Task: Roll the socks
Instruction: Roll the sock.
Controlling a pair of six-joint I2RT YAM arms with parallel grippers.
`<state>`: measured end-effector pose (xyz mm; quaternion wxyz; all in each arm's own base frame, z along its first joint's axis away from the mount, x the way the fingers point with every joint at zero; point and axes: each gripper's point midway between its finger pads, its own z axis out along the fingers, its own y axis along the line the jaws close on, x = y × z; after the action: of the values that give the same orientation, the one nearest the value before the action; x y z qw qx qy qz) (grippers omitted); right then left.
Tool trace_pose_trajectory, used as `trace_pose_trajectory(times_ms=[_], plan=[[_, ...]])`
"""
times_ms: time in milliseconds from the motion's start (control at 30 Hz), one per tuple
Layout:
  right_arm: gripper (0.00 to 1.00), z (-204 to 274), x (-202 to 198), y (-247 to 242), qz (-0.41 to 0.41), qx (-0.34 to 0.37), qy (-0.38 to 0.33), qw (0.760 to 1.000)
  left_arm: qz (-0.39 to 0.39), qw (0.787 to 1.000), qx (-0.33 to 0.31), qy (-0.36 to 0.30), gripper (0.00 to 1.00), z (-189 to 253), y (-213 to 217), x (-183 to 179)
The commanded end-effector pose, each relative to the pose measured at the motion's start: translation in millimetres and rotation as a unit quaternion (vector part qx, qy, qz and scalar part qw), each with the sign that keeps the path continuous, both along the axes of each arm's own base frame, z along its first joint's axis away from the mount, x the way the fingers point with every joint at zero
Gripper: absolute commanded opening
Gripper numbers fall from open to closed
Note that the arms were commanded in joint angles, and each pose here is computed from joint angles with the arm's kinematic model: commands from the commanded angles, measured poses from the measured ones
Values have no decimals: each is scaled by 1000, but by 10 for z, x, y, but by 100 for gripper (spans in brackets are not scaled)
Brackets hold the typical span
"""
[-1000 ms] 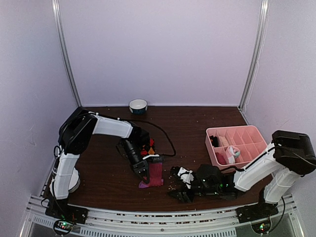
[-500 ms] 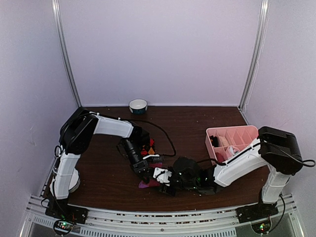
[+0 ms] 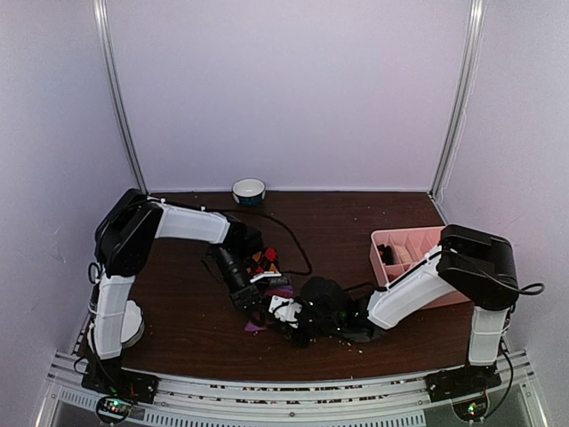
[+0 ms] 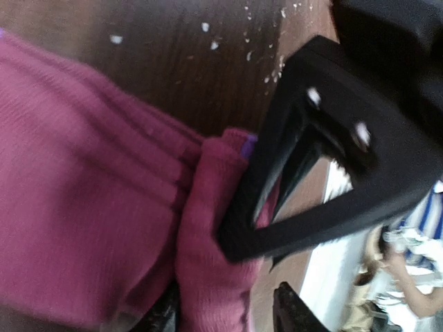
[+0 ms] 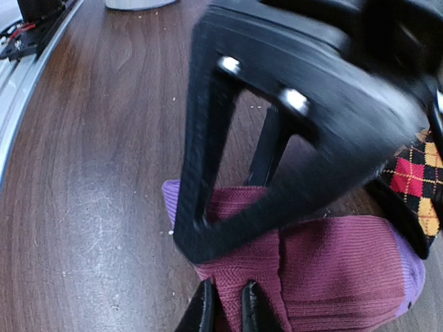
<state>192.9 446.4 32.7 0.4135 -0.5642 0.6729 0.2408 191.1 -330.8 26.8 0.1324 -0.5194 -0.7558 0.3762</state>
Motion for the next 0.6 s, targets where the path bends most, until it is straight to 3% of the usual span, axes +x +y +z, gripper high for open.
trace_pose_trajectory(times_ms=[0, 67, 100, 233, 267, 300, 567], plan=[[11, -657, -97, -403, -25, -74, 132, 988, -14, 987, -47, -152, 49, 147, 74, 391], [10, -713, -110, -459, -31, -67, 181, 981, -18, 979, -62, -196, 65, 208, 107, 442], [9, -732, -128, -479, -32, -63, 208, 976, -19, 972, -64, -225, 68, 228, 139, 477], [7, -760, -186, -539, -41, -45, 284, 957, -40, 943, -94, -317, 70, 416, 229, 519], [7, -759, -200, -546, -41, -41, 296, 953, -46, 937, -108, -330, 79, 475, 228, 502], [7, -762, -213, -555, -43, -37, 310, 949, -53, 930, -123, -343, 95, 528, 222, 486], [7, -852, -152, -572, -86, -17, 428, 900, -161, 903, -143, -371, 96, 454, 84, 107]])
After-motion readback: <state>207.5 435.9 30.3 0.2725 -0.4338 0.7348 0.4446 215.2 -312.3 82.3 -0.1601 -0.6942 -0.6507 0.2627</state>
